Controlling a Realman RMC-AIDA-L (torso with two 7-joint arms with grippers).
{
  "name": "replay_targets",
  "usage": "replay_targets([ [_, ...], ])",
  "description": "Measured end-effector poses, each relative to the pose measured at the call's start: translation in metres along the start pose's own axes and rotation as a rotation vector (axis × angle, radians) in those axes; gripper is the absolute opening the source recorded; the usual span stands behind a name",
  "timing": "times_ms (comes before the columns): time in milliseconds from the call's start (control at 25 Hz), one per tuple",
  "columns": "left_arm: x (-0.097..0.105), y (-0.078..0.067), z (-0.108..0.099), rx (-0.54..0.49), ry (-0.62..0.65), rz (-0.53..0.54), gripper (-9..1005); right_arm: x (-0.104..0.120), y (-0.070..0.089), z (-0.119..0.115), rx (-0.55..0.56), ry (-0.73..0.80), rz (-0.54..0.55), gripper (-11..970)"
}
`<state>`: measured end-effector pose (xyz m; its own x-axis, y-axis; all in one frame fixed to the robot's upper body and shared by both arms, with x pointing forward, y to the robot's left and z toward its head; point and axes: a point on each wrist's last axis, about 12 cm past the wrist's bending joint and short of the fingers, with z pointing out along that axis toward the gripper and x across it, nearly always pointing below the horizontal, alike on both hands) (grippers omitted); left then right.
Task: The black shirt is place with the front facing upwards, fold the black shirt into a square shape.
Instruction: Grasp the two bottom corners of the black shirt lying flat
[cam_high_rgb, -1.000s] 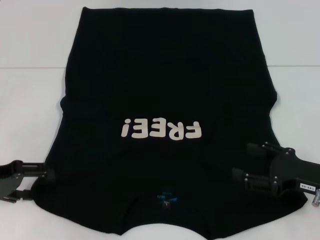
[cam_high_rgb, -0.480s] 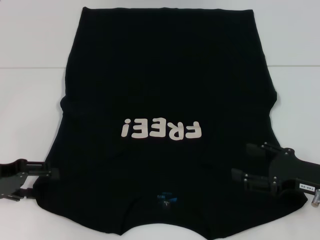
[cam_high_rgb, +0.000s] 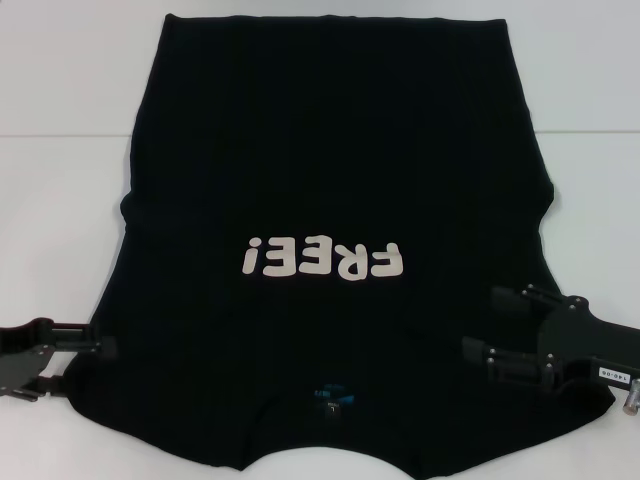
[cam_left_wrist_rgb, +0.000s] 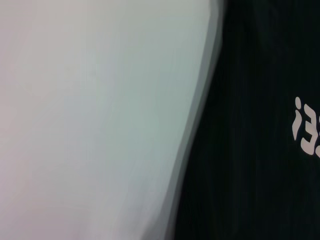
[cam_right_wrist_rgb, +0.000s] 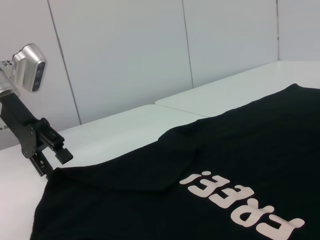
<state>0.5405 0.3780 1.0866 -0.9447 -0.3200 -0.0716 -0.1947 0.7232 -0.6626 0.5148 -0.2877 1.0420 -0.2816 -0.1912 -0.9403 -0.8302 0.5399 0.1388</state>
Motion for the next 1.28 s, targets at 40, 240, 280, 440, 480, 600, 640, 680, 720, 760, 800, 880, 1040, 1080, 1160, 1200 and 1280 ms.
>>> replay_targets([
  [40, 0.000, 0.000, 0.000, -0.002, -0.002, 0.000, 850, 0.000, 0.000, 0.000, 0.000, 0.000, 0.000, 900],
  [240, -0.001, -0.001, 0.000, -0.004, -0.002, 0.007, 845, 0.000, 0.000, 0.000, -0.003, -0.001, -0.001, 900],
  [280, -0.001, -0.001, 0.001, -0.006, 0.001, 0.013, 844, -0.001, 0.000, 0.000, -0.003, -0.002, -0.002, 900],
  [440, -0.001, -0.004, 0.003, -0.019, 0.018, 0.033, 841, -0.001, 0.000, -0.001, -0.007, -0.004, -0.004, 899],
  [480, -0.002, -0.005, 0.004, -0.023, 0.021, 0.037, 840, -0.001, 0.001, -0.001, -0.009, -0.005, -0.003, 899],
  [600, -0.003, -0.007, 0.005, -0.042, 0.029, 0.059, 837, -0.002, 0.001, -0.001, -0.011, -0.007, -0.003, 899],
  [640, -0.003, -0.007, 0.006, -0.047, 0.030, 0.065, 837, -0.002, 0.001, -0.001, -0.011, -0.007, -0.002, 899],
  [680, -0.004, -0.008, 0.006, -0.050, 0.026, 0.069, 836, -0.002, 0.001, -0.001, -0.011, -0.007, -0.002, 899],
  [720, -0.004, -0.009, 0.007, -0.051, 0.025, 0.073, 835, -0.002, 0.001, -0.001, -0.012, -0.007, -0.003, 899],
  [760, -0.004, -0.009, 0.007, -0.053, 0.024, 0.077, 834, -0.002, 0.001, -0.001, -0.013, -0.007, -0.003, 899],
  [800, -0.004, -0.010, 0.008, -0.055, 0.024, 0.080, 762, -0.002, 0.001, -0.001, -0.013, -0.008, -0.003, 899],
  [880, -0.005, -0.010, 0.008, -0.059, 0.025, 0.087, 618, -0.002, 0.000, -0.002, -0.010, -0.009, -0.002, 900],
  [1040, -0.005, -0.011, 0.008, -0.063, 0.026, 0.095, 519, -0.002, 0.000, -0.003, -0.007, -0.015, -0.001, 900],
  [1080, -0.005, -0.011, 0.008, -0.065, 0.028, 0.096, 494, -0.002, 0.000, -0.003, -0.007, -0.015, -0.001, 900],
  [1160, -0.005, -0.011, 0.008, -0.066, 0.029, 0.097, 444, -0.002, 0.000, -0.003, -0.008, -0.015, -0.002, 900],
  [1200, -0.005, -0.011, 0.008, -0.066, 0.028, 0.097, 419, -0.003, 0.000, -0.003, -0.009, -0.016, -0.002, 900],
  [1280, -0.005, -0.011, 0.008, -0.067, 0.027, 0.099, 370, -0.003, 0.001, -0.002, -0.010, -0.017, -0.002, 900],
])
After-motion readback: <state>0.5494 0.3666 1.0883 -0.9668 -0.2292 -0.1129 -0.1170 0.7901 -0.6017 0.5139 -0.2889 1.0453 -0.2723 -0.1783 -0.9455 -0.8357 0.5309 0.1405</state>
